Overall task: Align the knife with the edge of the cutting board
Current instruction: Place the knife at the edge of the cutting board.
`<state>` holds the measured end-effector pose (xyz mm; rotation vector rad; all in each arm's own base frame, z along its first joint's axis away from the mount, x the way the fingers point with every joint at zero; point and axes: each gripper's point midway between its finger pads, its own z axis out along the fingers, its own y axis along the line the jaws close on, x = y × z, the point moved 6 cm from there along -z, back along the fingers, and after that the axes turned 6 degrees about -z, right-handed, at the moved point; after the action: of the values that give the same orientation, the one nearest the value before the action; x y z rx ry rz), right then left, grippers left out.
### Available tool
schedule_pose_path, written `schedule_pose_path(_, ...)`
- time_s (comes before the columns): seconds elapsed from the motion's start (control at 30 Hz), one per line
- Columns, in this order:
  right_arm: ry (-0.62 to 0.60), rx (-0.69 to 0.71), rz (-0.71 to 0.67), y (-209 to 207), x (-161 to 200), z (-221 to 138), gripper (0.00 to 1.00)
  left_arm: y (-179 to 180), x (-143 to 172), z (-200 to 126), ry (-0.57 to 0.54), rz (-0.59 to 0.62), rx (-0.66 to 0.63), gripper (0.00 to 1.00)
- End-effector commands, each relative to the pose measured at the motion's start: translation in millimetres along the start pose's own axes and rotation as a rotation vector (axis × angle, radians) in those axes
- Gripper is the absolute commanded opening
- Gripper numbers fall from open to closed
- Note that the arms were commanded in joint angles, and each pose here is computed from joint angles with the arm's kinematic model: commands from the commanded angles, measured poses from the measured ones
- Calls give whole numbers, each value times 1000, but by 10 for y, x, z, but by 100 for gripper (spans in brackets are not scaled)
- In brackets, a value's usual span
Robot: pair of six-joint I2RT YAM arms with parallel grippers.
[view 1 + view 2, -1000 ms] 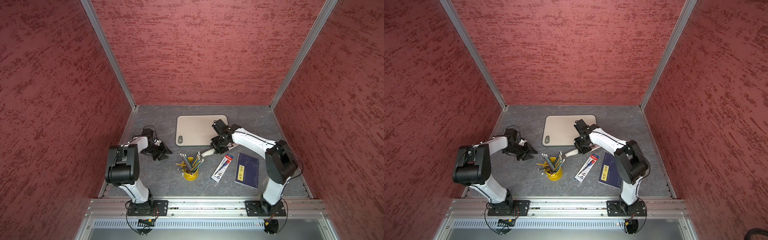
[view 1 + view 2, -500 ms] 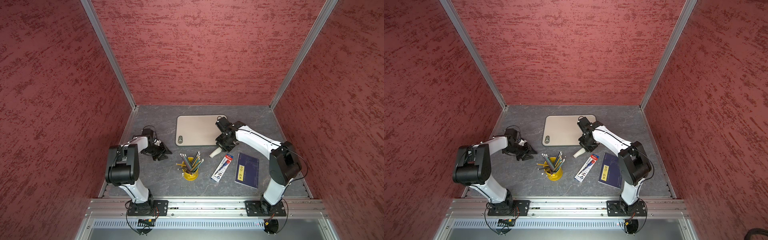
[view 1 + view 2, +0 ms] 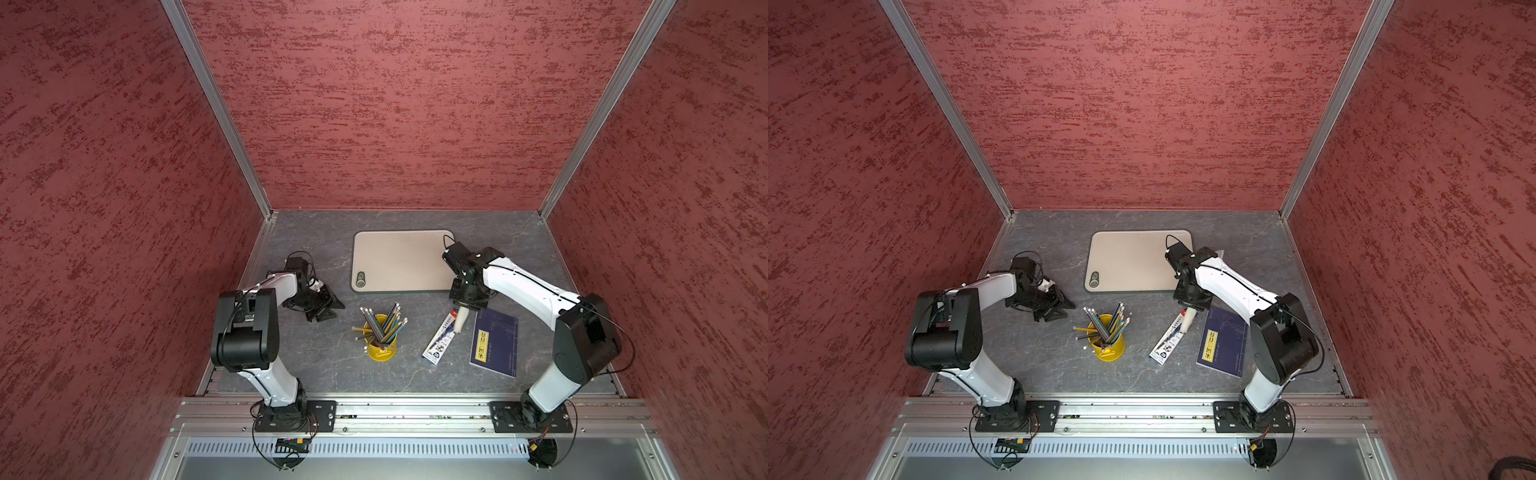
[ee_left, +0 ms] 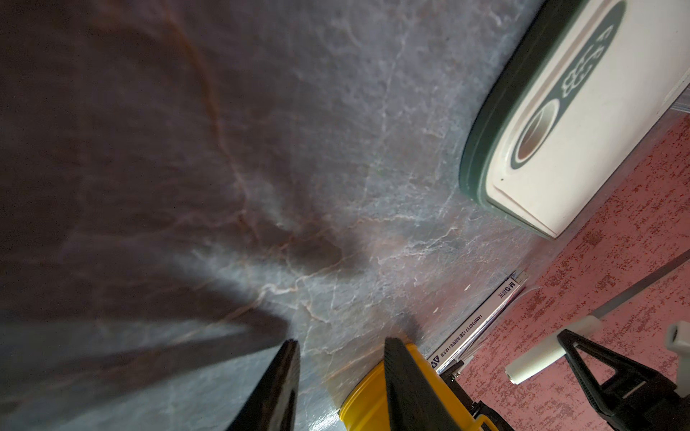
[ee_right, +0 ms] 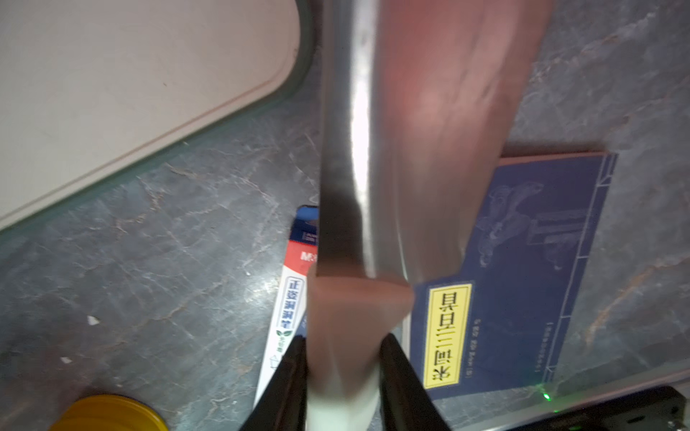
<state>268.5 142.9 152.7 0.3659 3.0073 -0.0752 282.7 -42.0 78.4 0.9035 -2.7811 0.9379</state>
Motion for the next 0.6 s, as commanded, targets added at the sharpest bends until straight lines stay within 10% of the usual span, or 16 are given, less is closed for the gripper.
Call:
schedule_pose_path(0.0, -14, 57, -73, -151, 70, 107, 0, 27, 0, 46, 14, 14, -23, 41)
schedule_pose_path(0.57, 129, 52, -66, -32, 235, 780, 0, 35, 14, 56, 16, 19, -39, 41)
